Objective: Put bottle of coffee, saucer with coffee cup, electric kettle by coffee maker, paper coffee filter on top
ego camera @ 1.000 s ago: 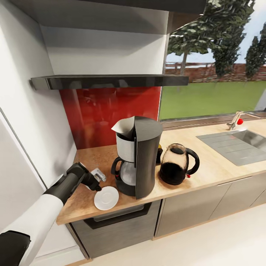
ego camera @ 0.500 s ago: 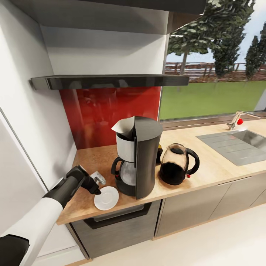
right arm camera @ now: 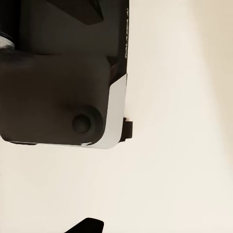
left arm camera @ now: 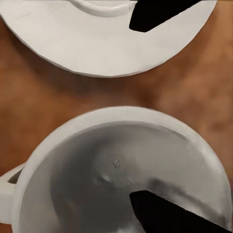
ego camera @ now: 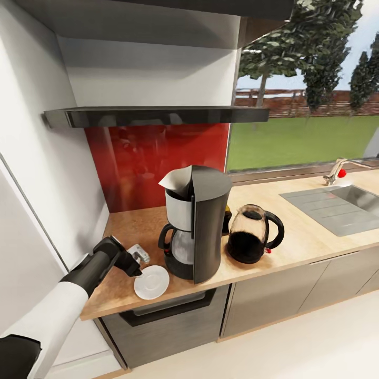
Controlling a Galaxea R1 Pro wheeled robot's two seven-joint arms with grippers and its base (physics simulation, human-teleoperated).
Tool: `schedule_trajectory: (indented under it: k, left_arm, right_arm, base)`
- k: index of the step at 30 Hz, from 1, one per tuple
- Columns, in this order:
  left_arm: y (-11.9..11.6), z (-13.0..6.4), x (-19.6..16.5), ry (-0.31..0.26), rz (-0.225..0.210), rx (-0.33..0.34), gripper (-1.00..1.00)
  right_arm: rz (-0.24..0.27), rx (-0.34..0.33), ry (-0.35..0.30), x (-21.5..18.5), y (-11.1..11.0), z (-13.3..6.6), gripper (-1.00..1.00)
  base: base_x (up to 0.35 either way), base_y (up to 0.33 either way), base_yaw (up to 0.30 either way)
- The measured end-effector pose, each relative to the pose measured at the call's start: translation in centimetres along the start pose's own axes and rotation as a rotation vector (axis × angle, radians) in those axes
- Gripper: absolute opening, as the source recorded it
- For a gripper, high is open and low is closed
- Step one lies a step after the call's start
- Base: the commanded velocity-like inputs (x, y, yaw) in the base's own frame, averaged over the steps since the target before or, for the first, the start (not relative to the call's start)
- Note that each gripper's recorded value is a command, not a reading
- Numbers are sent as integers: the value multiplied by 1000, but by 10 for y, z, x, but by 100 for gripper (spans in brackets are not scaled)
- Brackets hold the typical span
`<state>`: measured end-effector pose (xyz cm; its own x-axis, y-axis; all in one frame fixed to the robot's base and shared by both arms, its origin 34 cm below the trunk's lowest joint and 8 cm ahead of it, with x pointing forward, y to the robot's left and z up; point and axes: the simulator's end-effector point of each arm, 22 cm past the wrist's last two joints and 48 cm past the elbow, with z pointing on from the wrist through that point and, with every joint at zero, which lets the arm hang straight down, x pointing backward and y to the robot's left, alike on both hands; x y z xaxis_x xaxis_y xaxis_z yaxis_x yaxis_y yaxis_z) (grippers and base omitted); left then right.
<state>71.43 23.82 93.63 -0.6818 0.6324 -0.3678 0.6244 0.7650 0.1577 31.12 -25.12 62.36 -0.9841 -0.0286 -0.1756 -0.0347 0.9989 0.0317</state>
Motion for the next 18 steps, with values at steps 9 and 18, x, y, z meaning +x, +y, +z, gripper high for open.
schedule_trajectory:
  k: [9, 18]
  left_arm:
    - [10, -6, -3, -43, -90, 18, -100]
    - [10, -5, -3, -43, -86, 14, -100]
  right_arm:
    - [0, 0, 0, 0, 0, 0, 100]
    - [0, 0, 0, 0, 0, 0, 100]
  base:
    - [0, 0, 0]
    - [0, 0, 0]
